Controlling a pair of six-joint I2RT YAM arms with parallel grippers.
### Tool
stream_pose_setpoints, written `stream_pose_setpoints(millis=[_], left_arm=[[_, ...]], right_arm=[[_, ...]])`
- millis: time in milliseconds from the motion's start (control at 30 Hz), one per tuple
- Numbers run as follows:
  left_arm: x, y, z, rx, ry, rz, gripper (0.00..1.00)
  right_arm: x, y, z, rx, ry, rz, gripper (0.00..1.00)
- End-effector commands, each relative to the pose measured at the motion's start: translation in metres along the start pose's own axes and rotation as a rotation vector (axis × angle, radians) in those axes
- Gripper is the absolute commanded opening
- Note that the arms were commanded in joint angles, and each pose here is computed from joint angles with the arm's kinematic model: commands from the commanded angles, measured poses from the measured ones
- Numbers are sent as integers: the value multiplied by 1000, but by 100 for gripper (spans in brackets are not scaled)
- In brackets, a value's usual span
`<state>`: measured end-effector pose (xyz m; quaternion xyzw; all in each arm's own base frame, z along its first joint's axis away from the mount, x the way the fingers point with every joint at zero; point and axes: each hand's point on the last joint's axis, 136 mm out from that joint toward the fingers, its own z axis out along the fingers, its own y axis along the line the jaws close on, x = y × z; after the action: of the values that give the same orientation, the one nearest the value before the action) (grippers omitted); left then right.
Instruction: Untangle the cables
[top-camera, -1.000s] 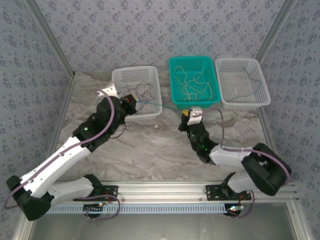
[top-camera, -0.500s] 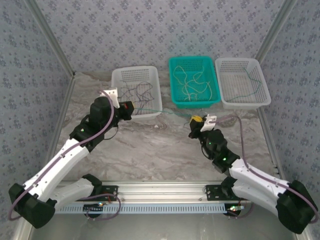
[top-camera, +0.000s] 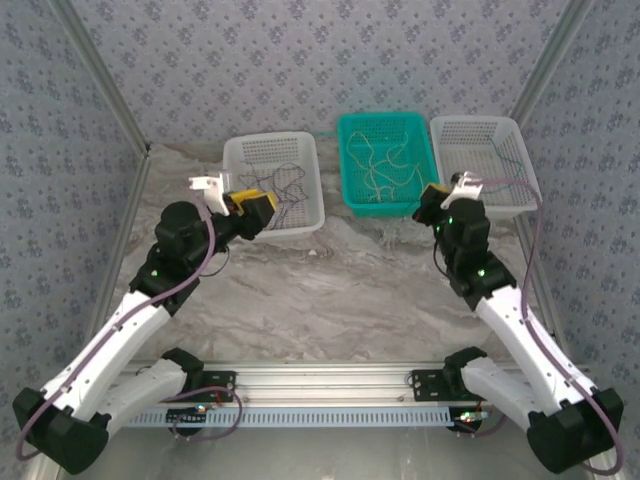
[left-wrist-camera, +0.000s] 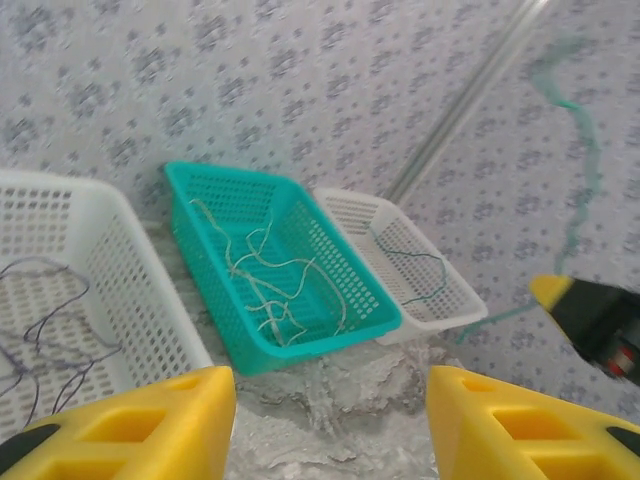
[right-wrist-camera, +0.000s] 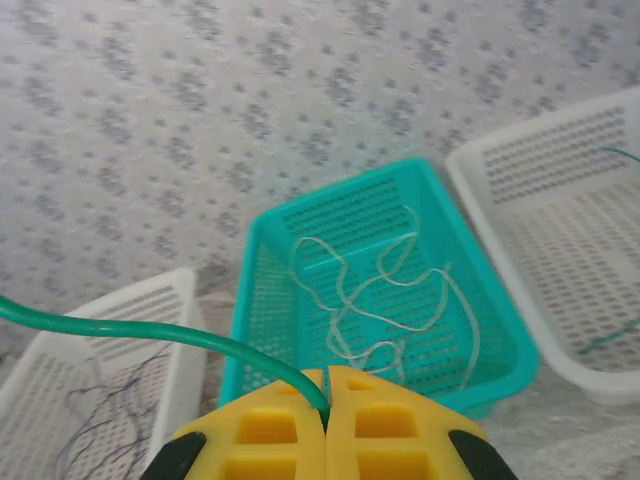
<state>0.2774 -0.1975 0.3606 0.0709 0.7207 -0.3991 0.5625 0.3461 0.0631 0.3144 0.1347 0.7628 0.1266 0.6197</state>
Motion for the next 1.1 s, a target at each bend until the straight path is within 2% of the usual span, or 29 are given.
stream_pose_setpoints(millis=[0, 133, 267, 367, 600, 767, 867, 967, 1067], left_arm=[[0, -30, -14, 146, 12, 103, 56], [22, -47, -24, 233, 94, 187, 62], [43, -56, -33, 271, 152, 255, 76], [51, -58, -39, 283, 180, 281, 84], [59, -50, -43, 253, 209, 333, 99], [62, -46, -41, 239, 213, 331, 99], [63, -44, -39, 228, 204, 316, 99], [62, -42, -39, 220, 193, 306, 99], [60, -42, -39, 214, 186, 300, 99]], right_arm=[[-12, -27, 16, 121, 72, 24, 0], [-30, -69, 46, 285, 105, 50, 0], [-38, -115, 77, 405, 137, 88, 0], [-31, -155, 98, 489, 172, 153, 0], [8, -235, 144, 583, 260, 363, 0], [46, -251, 181, 514, 387, 469, 0], [64, -257, 188, 556, 451, 522, 0], [79, -256, 188, 600, 521, 560, 16], [76, -251, 180, 631, 519, 588, 29]])
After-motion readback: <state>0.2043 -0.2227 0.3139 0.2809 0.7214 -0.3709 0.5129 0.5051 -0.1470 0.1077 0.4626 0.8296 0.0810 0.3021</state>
